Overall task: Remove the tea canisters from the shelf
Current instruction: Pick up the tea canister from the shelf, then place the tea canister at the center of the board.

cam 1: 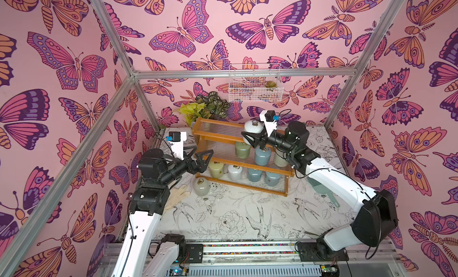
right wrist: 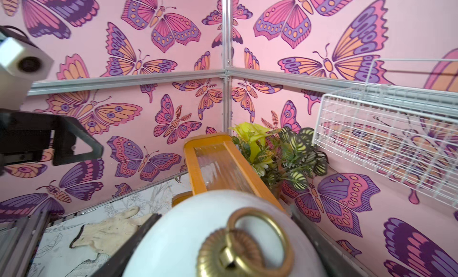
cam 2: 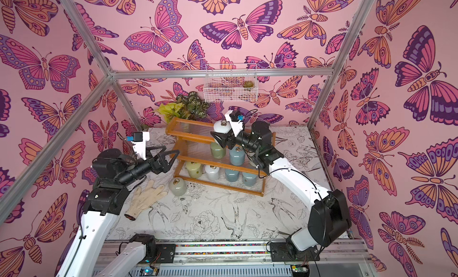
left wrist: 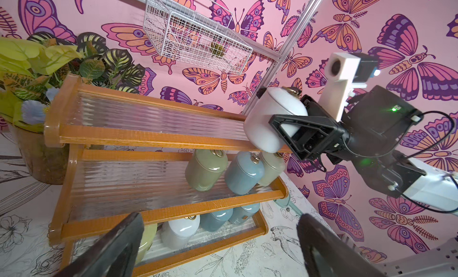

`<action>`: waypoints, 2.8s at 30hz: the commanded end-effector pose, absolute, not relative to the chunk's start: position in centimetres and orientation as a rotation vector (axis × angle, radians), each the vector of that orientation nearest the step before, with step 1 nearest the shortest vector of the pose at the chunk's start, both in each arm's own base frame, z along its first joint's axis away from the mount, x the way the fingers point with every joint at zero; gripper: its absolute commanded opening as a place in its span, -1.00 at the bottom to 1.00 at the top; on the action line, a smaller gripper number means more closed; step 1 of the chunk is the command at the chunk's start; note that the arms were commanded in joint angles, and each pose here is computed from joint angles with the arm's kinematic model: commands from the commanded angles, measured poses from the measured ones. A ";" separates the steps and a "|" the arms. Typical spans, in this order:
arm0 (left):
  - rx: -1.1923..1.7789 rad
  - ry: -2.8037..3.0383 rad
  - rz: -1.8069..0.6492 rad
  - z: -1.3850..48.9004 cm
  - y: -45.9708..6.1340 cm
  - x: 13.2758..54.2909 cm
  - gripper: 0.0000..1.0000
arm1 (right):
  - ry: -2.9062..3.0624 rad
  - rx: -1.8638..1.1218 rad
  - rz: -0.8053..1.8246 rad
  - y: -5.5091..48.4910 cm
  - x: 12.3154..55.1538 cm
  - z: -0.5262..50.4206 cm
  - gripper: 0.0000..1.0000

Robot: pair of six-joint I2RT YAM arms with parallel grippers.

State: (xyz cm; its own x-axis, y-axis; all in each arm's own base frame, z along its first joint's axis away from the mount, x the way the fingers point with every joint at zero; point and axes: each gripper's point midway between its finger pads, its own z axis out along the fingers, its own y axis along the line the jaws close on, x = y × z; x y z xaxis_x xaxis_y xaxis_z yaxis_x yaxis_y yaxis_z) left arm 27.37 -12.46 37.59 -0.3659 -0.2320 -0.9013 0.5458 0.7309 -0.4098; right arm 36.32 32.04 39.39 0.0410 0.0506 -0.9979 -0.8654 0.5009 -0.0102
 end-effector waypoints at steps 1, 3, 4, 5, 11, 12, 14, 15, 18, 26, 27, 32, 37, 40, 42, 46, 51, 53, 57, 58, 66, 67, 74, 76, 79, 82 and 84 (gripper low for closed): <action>0.227 1.774 -0.778 37.3 -11.8 27.2 1.00 | 1.146 -0.858 0.868 32.7 32.2 44.1 0.27; 0.207 1.775 -0.751 37.3 -11.4 27.2 1.00 | 1.133 -0.886 0.878 33.4 31.1 43.9 0.27; 0.202 1.774 -0.739 37.3 -11.2 27.2 1.00 | 1.126 -0.903 0.883 33.8 30.4 43.7 0.27; 0.196 1.777 -0.730 37.3 -11.1 27.2 1.00 | 1.120 -0.922 0.895 34.2 29.7 43.5 0.27; 0.177 1.785 -0.700 37.4 -10.6 27.1 1.00 | 1.088 -1.036 0.954 37.4 25.3 41.2 0.29; 0.179 1.785 -0.699 37.4 -10.6 27.0 1.00 | 1.083 -1.057 0.968 38.1 24.5 40.7 0.29; 0.175 1.788 -0.693 37.3 -10.5 26.9 1.00 | 1.071 -1.086 0.998 39.0 23.2 39.7 0.29; 0.172 1.793 -0.687 37.2 -10.4 26.8 1.00 | 1.067 -1.090 1.008 39.5 22.7 39.0 0.30; 0.155 1.807 -0.668 36.9 -10.1 26.6 1.00 | 1.052 -1.084 1.055 40.6 21.7 37.3 0.29; 0.055 1.819 -0.596 36.6 -8.4 26.4 1.00 | 1.104 -0.983 1.145 42.8 22.0 29.6 0.29; 0.052 1.822 -0.591 36.6 -8.3 26.3 1.00 | 1.113 -0.975 1.143 43.1 22.0 28.6 0.29; 0.044 1.827 -0.583 36.5 -8.2 26.1 1.00 | 1.201 -0.958 1.142 44.6 23.0 23.8 0.29; 0.038 1.834 -0.581 36.2 -8.1 26.1 1.00 | 1.267 -0.969 1.117 45.6 23.8 20.4 0.30; 0.014 1.849 -0.576 35.5 -7.9 26.3 1.00 | 1.294 -0.971 1.095 46.0 24.4 18.8 0.31; 0.005 1.853 -0.582 34.9 -7.9 26.3 1.00 | 1.308 -0.976 1.080 46.3 24.8 17.9 0.33; -0.001 1.852 -0.578 34.4 -7.8 26.3 1.00 | 1.341 -0.991 1.073 47.1 25.3 16.1 0.35; 0.001 1.856 -0.578 34.2 -7.8 26.2 1.00 | 1.377 -0.985 1.061 47.8 26.2 14.5 0.35; 0.003 1.856 -0.582 34.2 -7.9 26.2 1.00 | 1.391 -0.978 1.068 48.0 26.4 13.9 0.36; 0.004 1.859 -0.584 34.1 -7.9 26.2 1.00 | 1.418 -0.962 1.060 48.4 27.0 12.9 0.41; 0.006 1.857 -0.585 34.2 -7.9 26.2 1.00 | 1.425 -0.963 1.056 48.4 27.1 12.5 0.42; 0.008 1.858 -0.588 34.1 -8.0 26.2 1.00 | 1.461 -0.941 1.024 48.7 28.0 10.6 0.50; 0.010 1.857 -0.589 34.1 -8.0 26.2 1.00 | 1.463 -0.938 1.019 48.8 28.0 10.2 0.52; 0.012 1.862 -0.596 34.0 -8.1 26.1 1.00 | 1.473 -0.949 0.992 50.2 27.6 8.4 0.60; 0.011 1.863 -0.598 33.9 -8.1 26.1 1.00 | 1.473 -0.955 0.988 50.7 27.5 7.9 0.61; 0.009 1.865 -0.598 33.8 -8.1 26.1 1.00 | 1.479 -0.967 0.974 51.2 27.3 6.9 0.67; 0.008 1.870 -0.600 33.7 -8.1 26.2 1.00 | 1.508 -0.970 0.969 51.6 27.6 5.9 0.76; 0.006 1.876 -0.602 33.5 -8.2 26.3 1.00 | 1.532 -0.973 0.972 52.0 27.7 5.1 0.80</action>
State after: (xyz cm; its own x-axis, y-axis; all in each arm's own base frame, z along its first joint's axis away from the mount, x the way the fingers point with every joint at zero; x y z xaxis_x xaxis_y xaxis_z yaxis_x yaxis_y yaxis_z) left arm 26.30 -7.88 33.82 -0.3821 -0.2752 -0.8822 0.2764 0.8769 -0.3933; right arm 27.55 51.38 6.87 -0.1197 -0.0685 -0.9904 -0.9386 0.3328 0.0904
